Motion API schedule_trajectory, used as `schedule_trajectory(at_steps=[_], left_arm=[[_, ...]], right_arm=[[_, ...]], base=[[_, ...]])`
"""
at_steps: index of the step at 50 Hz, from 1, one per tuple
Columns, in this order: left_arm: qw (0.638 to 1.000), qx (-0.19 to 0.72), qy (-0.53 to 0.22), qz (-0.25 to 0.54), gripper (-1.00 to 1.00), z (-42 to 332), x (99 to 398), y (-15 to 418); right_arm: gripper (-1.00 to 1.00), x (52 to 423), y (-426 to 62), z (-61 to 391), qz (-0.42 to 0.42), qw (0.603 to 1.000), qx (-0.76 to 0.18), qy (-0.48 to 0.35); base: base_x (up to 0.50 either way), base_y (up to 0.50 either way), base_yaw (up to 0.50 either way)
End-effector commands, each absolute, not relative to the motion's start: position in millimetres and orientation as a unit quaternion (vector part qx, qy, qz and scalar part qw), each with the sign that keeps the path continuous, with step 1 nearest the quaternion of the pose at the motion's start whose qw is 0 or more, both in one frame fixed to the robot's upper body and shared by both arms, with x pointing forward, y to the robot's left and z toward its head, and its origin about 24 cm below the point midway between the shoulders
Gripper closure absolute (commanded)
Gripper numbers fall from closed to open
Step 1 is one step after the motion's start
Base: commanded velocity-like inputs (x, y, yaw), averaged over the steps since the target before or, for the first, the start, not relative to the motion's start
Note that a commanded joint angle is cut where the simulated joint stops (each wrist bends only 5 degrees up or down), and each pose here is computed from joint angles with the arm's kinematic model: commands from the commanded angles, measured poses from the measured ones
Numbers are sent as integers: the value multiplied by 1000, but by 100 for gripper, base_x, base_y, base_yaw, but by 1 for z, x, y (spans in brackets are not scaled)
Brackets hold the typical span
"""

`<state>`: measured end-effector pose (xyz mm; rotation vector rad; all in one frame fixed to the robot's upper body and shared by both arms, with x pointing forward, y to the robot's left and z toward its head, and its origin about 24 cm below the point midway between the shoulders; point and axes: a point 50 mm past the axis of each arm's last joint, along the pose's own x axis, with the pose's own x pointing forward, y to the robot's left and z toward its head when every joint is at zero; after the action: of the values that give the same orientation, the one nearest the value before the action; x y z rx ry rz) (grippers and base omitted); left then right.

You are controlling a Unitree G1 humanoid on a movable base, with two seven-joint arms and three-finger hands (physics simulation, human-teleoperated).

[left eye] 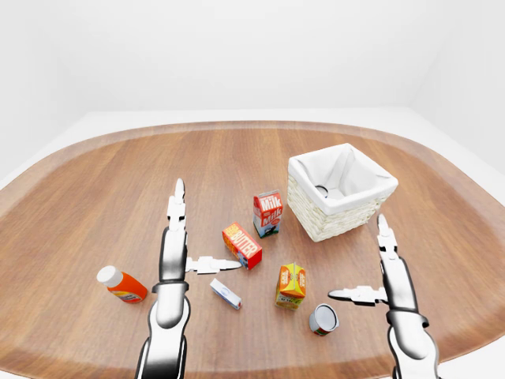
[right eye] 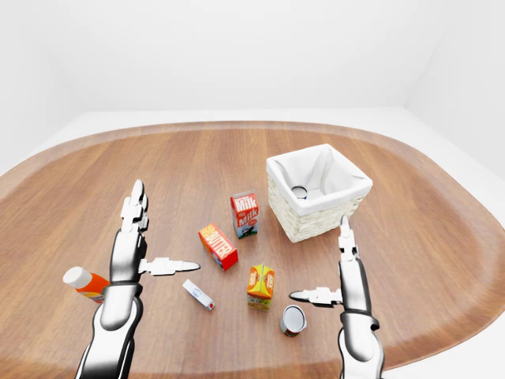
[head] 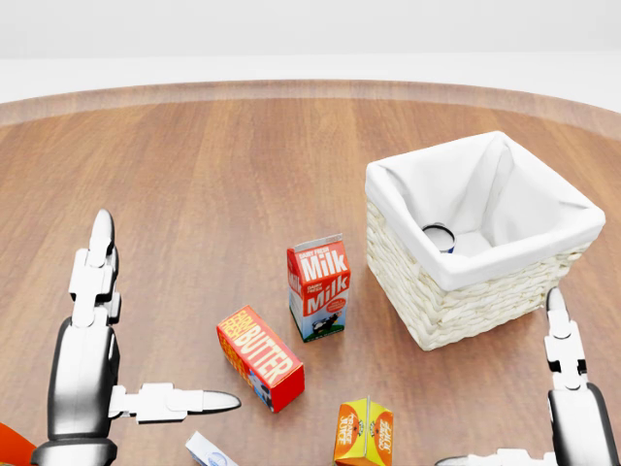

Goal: Pick up the alphabet soup and the tomato sauce, and put them in the basket.

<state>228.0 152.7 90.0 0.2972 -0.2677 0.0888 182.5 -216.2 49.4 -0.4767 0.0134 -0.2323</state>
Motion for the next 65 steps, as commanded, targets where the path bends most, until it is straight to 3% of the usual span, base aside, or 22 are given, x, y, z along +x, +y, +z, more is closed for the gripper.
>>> schedule_trajectory(at_steps=[1,65], left_arm=[[979,146,-135,46,-100,91,227,153],[979,146,-135,46,-100,91,227,153]], right_arm=[[-100,174,-213,47,-107,969,-221,16],[-100,136,-203,-13,-98,955,-227,166]], base=[[0,0,0],[0,0,0]])
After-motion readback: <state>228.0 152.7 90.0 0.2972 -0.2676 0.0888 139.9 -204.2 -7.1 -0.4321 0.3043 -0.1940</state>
